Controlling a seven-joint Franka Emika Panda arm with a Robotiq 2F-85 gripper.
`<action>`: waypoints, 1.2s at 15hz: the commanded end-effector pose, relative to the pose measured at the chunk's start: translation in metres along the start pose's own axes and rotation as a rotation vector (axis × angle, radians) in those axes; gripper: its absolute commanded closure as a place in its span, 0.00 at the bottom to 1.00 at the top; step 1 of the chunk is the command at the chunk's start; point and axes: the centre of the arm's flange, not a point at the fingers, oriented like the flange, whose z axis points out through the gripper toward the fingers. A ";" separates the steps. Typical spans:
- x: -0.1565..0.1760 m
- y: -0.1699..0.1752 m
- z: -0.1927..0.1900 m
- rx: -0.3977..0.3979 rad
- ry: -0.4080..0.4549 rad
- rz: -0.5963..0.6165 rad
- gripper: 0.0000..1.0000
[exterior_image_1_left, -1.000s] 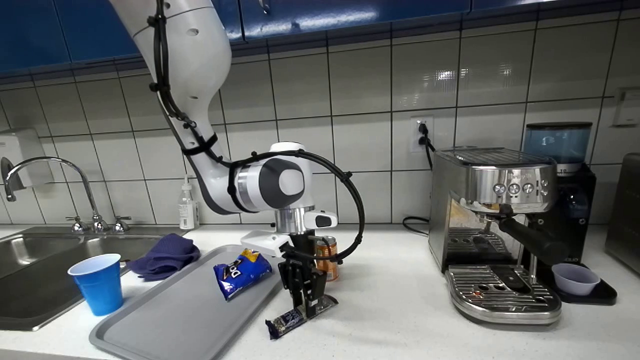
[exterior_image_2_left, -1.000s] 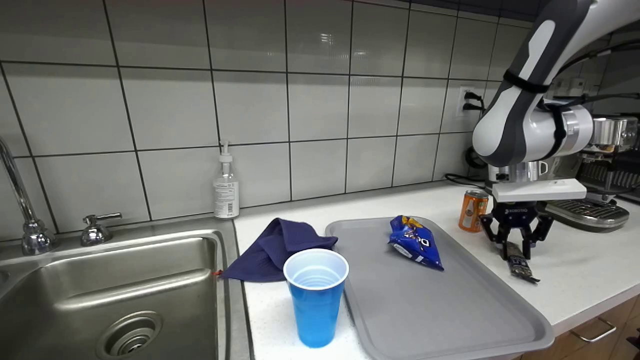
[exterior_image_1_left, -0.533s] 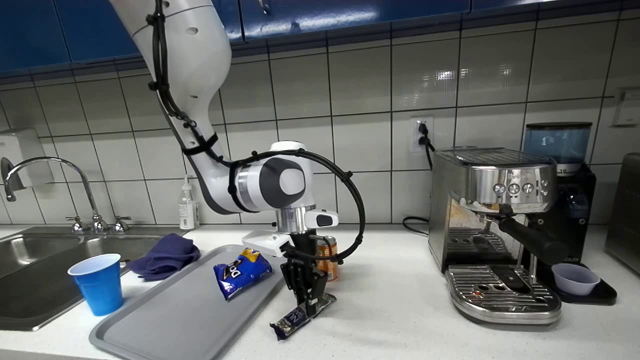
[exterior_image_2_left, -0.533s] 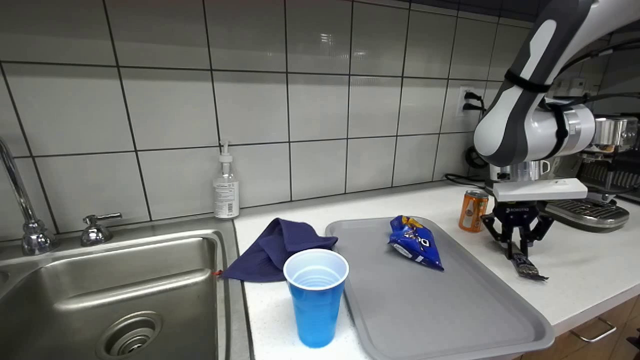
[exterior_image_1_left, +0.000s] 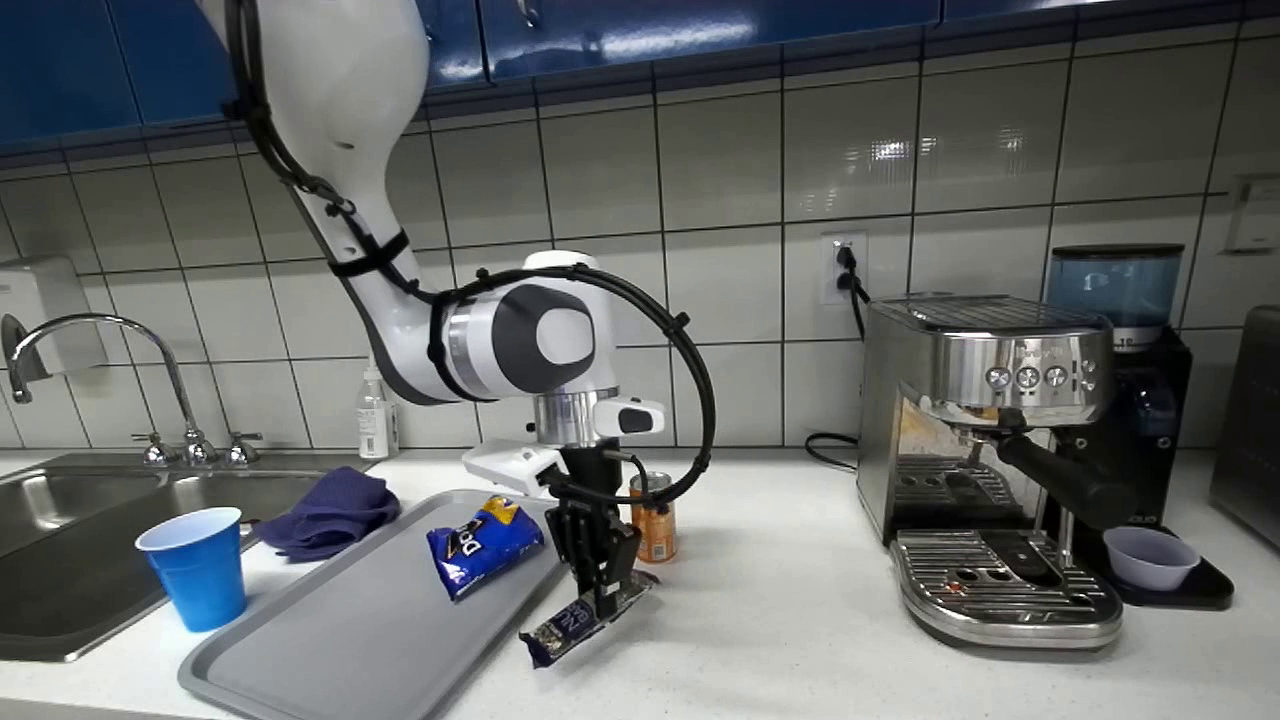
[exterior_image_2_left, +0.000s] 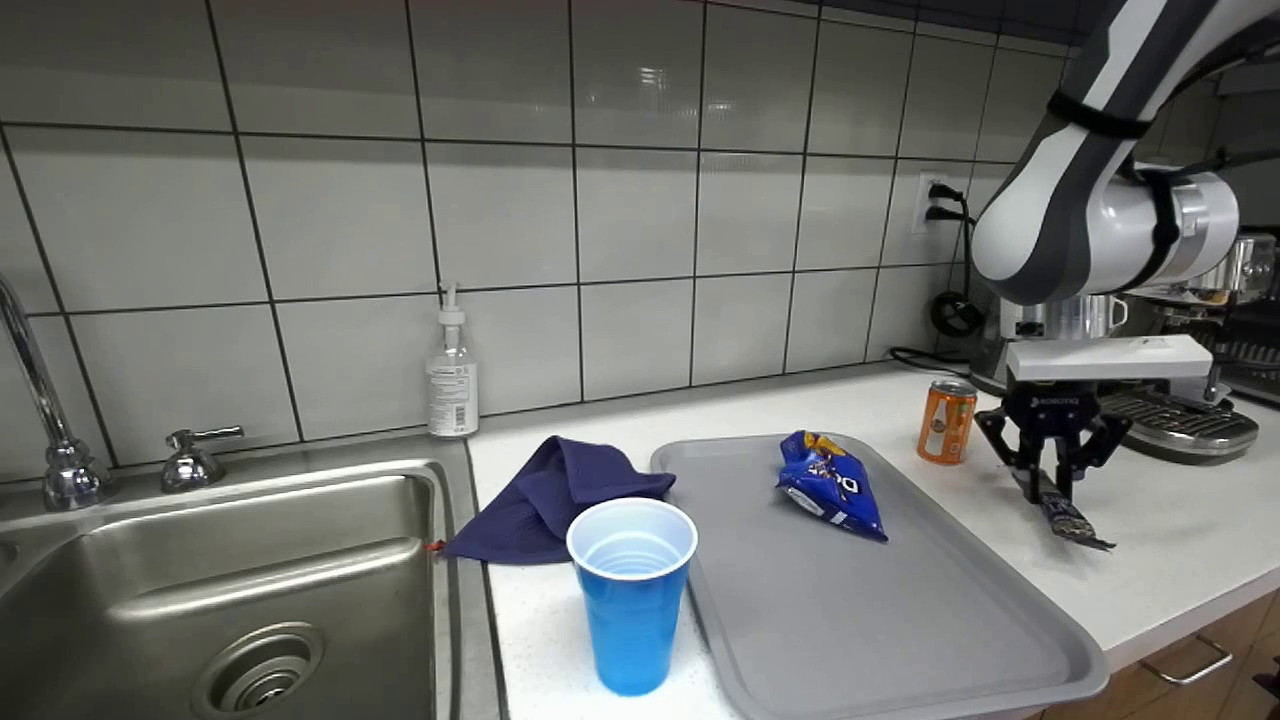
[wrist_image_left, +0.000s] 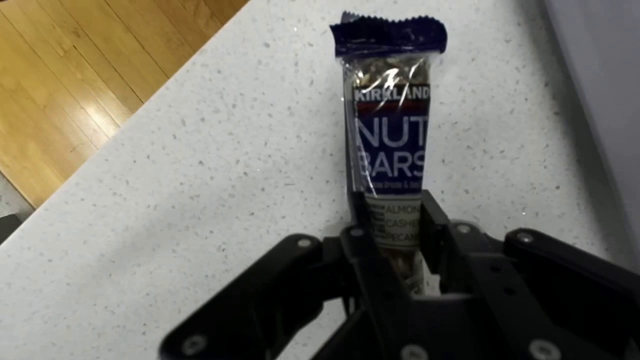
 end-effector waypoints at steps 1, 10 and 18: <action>-0.042 -0.010 -0.029 0.021 0.024 -0.007 0.93; -0.095 -0.080 -0.051 0.021 0.068 -0.135 0.93; -0.108 -0.128 -0.036 0.025 0.060 -0.222 0.93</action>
